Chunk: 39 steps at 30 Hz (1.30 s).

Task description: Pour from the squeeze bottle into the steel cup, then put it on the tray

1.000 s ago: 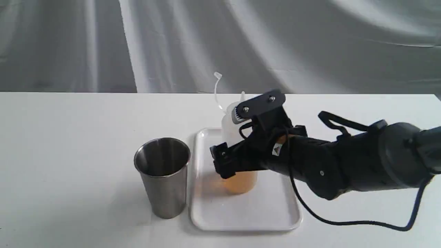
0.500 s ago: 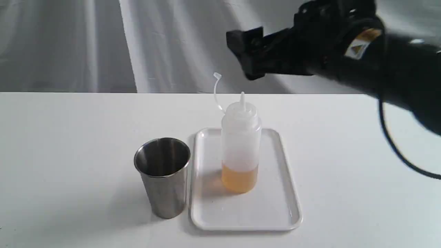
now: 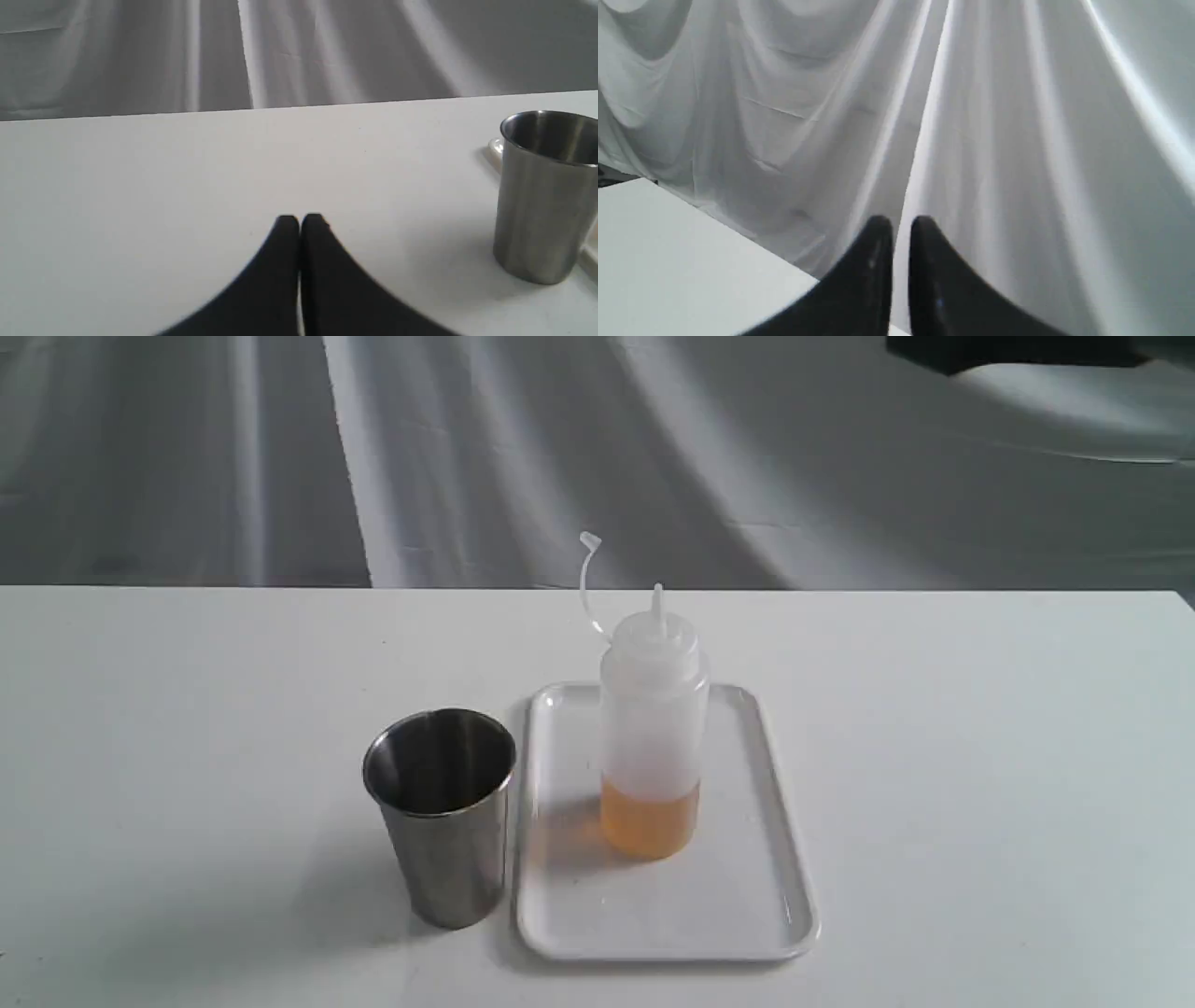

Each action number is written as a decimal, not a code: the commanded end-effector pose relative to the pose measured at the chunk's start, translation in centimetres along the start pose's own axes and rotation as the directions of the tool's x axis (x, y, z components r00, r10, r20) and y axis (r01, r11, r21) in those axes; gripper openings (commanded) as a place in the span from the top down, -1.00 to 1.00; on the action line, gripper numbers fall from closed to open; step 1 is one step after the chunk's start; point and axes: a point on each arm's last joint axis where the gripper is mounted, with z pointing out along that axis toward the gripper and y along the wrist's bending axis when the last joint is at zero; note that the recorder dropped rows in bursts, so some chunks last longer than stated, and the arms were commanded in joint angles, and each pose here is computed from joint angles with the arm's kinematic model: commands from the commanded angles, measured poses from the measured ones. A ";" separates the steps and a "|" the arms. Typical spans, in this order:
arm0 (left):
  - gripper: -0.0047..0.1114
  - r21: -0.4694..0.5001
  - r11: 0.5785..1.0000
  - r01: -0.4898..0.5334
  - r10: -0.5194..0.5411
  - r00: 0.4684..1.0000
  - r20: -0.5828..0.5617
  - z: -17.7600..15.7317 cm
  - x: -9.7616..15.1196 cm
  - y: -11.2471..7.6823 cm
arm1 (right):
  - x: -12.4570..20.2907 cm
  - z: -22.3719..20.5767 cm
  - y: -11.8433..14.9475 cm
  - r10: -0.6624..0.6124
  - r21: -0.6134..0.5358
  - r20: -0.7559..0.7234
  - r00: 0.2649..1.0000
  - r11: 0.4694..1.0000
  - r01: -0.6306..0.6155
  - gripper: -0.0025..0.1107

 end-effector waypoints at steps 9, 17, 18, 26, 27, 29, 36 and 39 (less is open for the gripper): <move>0.92 -0.001 1.000 0.007 -0.007 1.000 0.006 0.0 0.1 0.0 | 1.3 -2.0 0.1 -0.020 -0.004 -0.059 0.998 1.000 0.019 0.96; 0.92 -0.001 1.000 0.007 -0.007 1.000 0.006 0.0 0.1 0.0 | 1.6 -2.0 0.1 -0.018 -0.008 -0.082 0.997 1.000 0.017 0.96; 0.92 -0.001 1.000 0.007 -0.007 1.000 0.006 0.0 0.1 0.0 | 1.5 -2.0 0.1 -0.018 -0.006 -0.072 0.997 1.000 0.017 0.96; 0.92 -0.001 1.000 0.007 -0.007 1.000 0.006 0.0 0.1 0.0 | 0.3 -2.0 -0.1 -0.018 0.016 0.055 0.998 1.000 0.017 0.96; 0.92 -0.001 1.000 0.005 -0.005 1.000 0.006 0.0 0.1 0.0 | 0.2 -2.1 -0.1 -0.018 0.017 0.058 0.998 1.000 0.017 0.96; 0.92 -0.001 1.000 0.005 -0.005 1.000 0.006 0.0 0.1 0.0 | 0.2 -2.4 -0.1 -0.020 0.017 0.047 0.999 1.000 0.020 0.96; 0.92 -0.001 1.000 0.005 -0.005 1.000 0.006 0.0 0.1 0.0 | -0.3 -5.9 -2.1 -0.035 0.137 0.093 0.995 0.990 0.022 0.96; 0.92 -0.001 1.000 0.007 -0.007 1.000 0.006 0.0 0.1 0.0 | 0.6 -7.6 -3.1 -0.045 0.218 0.083 0.996 0.976 0.026 0.96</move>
